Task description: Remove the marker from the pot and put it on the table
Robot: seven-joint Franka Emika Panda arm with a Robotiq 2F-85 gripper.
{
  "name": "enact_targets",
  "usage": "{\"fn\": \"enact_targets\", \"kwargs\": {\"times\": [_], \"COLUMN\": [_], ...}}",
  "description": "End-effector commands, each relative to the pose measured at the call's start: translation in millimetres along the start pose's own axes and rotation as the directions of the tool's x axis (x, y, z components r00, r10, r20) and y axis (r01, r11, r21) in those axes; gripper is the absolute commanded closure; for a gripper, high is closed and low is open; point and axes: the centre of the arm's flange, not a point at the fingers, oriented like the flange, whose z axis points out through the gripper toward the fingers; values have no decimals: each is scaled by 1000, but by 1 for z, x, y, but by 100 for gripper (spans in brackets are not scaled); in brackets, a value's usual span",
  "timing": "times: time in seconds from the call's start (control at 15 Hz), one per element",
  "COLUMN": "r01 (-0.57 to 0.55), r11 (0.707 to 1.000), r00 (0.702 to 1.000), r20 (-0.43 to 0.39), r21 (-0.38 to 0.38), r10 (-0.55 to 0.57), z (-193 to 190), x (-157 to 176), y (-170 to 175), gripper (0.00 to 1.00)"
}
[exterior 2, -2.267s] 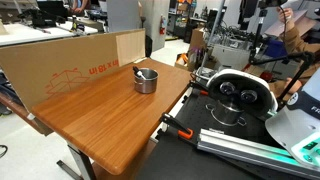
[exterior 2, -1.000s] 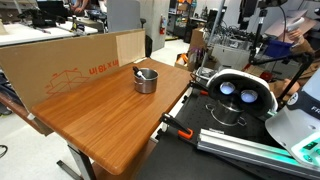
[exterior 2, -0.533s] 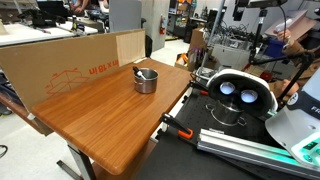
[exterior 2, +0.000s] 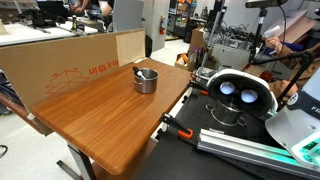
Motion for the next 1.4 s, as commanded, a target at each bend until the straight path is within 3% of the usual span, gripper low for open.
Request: {"fn": "enact_targets", "kwargs": {"times": [0.0, 0.33, 0.6, 0.8, 1.0, 1.33], "r01": [-31, -60, -101, -113, -131, -168], "r11": [999, 998, 994, 993, 991, 985], "r00": [1000, 997, 995, 992, 990, 986], "r20": [3, 44, 28, 51, 60, 6], "r21": [24, 30, 47, 36, 41, 43], "r10": [31, 59, 100, 111, 128, 167], "z": [2, 13, 36, 52, 59, 64], "x": [41, 83, 143, 170, 184, 197], "y": [-9, -24, -85, -112, -115, -96], "gripper": [0, 0, 0, 0, 0, 0]}}
